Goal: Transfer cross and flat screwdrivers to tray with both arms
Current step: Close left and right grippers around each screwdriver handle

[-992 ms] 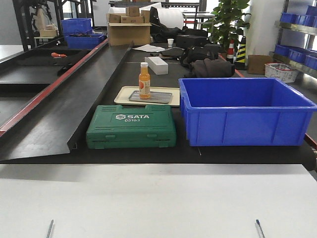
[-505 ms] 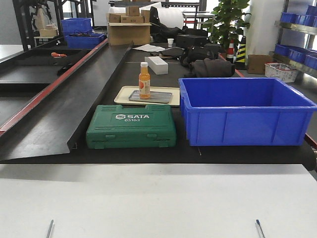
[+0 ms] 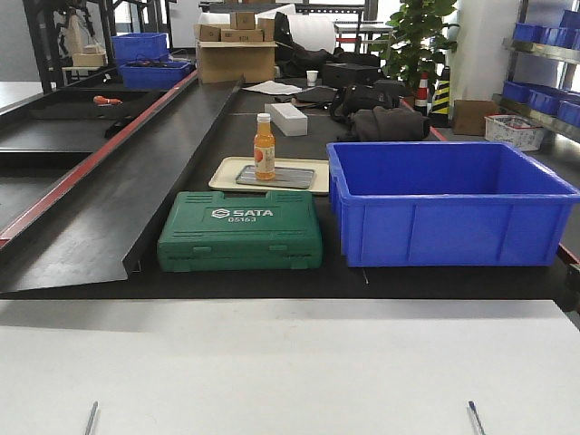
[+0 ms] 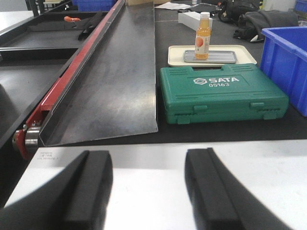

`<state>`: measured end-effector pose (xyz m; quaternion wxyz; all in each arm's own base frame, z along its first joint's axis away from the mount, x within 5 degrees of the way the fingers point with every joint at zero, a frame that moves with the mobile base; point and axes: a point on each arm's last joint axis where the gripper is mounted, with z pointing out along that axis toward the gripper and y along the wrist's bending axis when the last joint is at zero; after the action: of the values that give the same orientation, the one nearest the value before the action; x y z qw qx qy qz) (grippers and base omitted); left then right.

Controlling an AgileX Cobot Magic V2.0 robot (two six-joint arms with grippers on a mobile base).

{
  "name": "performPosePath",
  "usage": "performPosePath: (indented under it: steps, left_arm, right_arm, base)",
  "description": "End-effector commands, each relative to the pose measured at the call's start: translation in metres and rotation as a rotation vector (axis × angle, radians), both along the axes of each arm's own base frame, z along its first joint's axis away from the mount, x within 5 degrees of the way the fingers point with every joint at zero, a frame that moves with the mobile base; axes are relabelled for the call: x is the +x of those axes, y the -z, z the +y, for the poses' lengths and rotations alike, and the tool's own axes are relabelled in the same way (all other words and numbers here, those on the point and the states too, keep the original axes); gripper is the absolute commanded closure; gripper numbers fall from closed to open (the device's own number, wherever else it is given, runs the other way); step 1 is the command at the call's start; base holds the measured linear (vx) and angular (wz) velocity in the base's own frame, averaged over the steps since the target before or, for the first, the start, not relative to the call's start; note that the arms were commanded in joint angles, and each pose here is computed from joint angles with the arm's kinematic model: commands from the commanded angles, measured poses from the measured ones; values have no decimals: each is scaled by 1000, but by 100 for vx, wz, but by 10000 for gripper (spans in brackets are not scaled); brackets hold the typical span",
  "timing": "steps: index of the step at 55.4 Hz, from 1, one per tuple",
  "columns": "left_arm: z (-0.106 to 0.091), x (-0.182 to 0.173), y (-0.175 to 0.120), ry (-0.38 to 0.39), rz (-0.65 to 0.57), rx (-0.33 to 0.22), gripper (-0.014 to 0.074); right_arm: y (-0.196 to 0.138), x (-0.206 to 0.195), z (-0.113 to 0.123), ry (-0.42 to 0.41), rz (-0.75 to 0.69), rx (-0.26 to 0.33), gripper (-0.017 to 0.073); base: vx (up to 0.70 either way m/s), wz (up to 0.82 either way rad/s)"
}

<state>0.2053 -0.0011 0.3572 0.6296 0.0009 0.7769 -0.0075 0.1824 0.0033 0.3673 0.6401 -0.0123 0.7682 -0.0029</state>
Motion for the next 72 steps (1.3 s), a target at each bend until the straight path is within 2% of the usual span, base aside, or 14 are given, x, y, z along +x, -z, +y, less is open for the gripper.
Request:
performPosePath:
  steps: [1, 10, 15, 24, 39, 55, 72]
  left_arm:
    - [0, -1, -18, -6, -88, -19, 76]
    - [0, -2, -15, -3, -55, -21, 76]
    - [0, -2, -13, -1, -35, -22, 76]
    - [-1, -2, -10, 2, -1, -21, 76]
    - [-1, -3, -2, 2, 23, -21, 76]
    - [-1, 6, 8, 3, 76, -21, 76]
    - [-1, 13, 18, 5, 133, -21, 76]
  right_arm:
    - [-16, 5, 0, 4, -62, 33, -118]
    - [15, 45, -1, 19, 441, 0, -52]
    - [42, 73, -1, 16, 660, -19, -10]
    - [97, 109, 0, 16, 883, -23, 58]
    - [157, 140, 2, 7, 1005, -12, 90]
    - [199, 153, 2, -16, 1090, -43, 90]
    - [234, 159, 2, -19, 1161, -45, 90]
  base:
    - [0, 0]
    - [0, 0]
    - [0, 0]
    - [0, 0]
    - [0, 0]
    - [0, 0]
    - [0, 0]
